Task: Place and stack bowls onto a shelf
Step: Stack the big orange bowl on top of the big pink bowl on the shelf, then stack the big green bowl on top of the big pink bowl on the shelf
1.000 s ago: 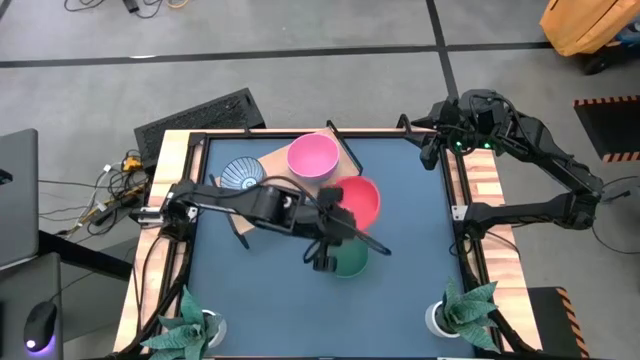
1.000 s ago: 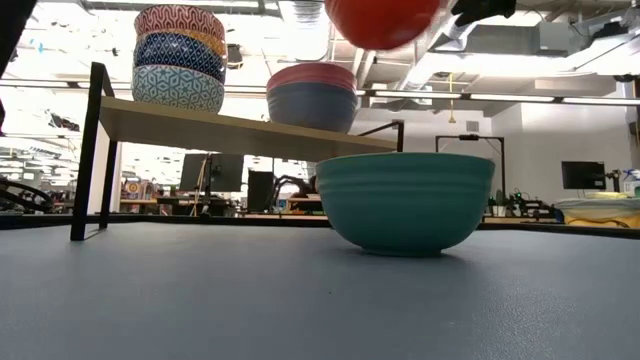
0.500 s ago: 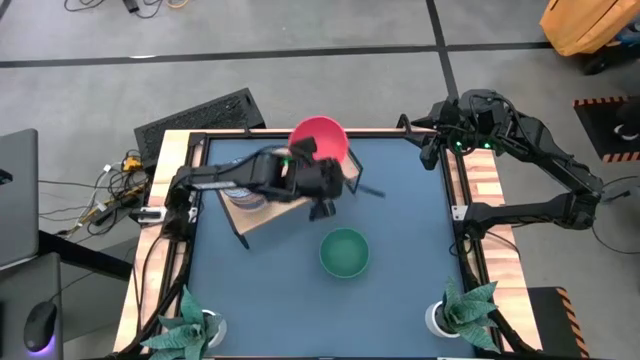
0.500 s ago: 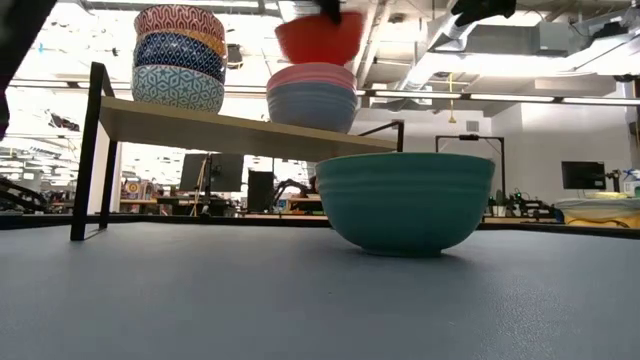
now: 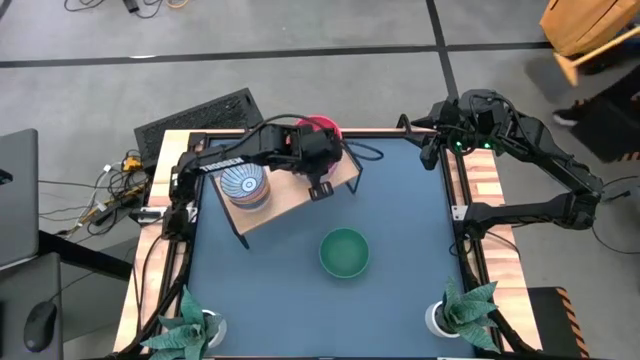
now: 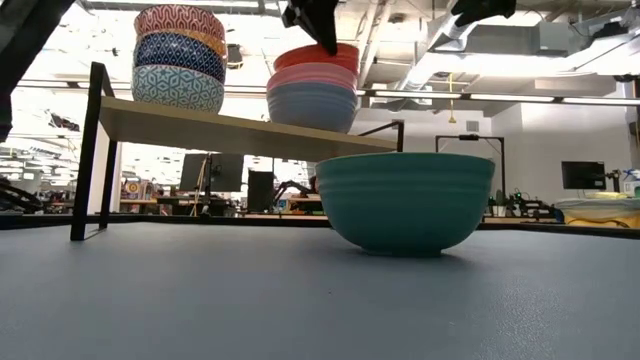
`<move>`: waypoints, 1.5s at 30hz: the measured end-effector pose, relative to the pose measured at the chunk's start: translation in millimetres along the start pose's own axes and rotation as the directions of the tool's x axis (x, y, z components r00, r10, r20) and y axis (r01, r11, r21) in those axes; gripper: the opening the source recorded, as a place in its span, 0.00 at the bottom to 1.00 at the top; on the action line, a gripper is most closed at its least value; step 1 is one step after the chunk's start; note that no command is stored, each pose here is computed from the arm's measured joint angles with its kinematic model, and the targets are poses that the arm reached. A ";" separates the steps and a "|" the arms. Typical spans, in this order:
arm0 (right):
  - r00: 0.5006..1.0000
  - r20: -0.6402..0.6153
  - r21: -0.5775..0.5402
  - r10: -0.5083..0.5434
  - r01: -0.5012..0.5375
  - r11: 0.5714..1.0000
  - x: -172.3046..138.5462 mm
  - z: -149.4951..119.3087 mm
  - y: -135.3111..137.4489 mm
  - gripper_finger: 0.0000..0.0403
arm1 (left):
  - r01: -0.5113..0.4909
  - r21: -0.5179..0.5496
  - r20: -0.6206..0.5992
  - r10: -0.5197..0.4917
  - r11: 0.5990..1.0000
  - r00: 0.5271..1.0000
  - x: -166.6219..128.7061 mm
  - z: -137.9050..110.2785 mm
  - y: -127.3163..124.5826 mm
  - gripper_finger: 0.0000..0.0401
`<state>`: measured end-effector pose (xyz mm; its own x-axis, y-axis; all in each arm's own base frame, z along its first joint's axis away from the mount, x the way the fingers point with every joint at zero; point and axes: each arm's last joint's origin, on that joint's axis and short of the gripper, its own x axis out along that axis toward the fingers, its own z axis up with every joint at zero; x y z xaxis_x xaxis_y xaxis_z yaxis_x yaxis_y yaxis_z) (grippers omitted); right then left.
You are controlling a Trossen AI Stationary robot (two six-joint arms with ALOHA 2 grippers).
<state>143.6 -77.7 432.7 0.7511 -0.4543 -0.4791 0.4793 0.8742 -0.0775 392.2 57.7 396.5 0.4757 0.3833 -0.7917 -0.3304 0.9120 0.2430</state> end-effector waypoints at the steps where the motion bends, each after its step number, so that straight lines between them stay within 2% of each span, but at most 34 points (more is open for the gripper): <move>1: 1.000 0.000 0.000 0.000 0.000 1.000 0.1 -0.1 0.1 0.57 | 0.009 -0.001 0.004 -0.009 1.000 1.000 -0.3 0.4 0.9 0.00; 13: 1.000 0.000 -0.001 0.000 0.000 1.000 0.0 0.0 0.1 0.57 | 0.070 -0.035 -0.007 -0.070 0.997 0.998 3.4 0.3 10.5 0.00; 26: 1.000 -0.001 0.000 0.000 0.000 1.000 0.1 -0.1 0.0 0.57 | 0.112 -0.058 -0.024 -0.113 0.992 0.993 3.4 -1.3 9.7 0.01; 32: 1.000 -0.001 0.000 0.000 0.000 1.000 0.1 -0.1 0.1 0.57 | 0.124 -0.019 -0.042 -0.125 0.992 0.991 3.3 -3.0 9.5 0.02; 36: 1.000 -0.002 0.000 0.000 0.000 1.000 0.1 -0.2 0.1 0.57 | 0.124 -0.016 -0.044 -0.125 0.992 0.991 3.3 -3.2 9.5 0.09; 45: 1.000 -0.003 -0.001 0.000 0.000 1.000 0.1 -0.3 0.1 0.57 | 0.115 -0.018 -0.050 -0.116 0.993 0.992 2.7 -3.9 10.0 0.34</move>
<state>143.5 -77.6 432.4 0.7501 -0.4535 -0.4814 0.4787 0.8745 -0.0778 387.0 67.3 394.7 0.4694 0.2675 -0.8415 -0.2879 0.9473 0.1405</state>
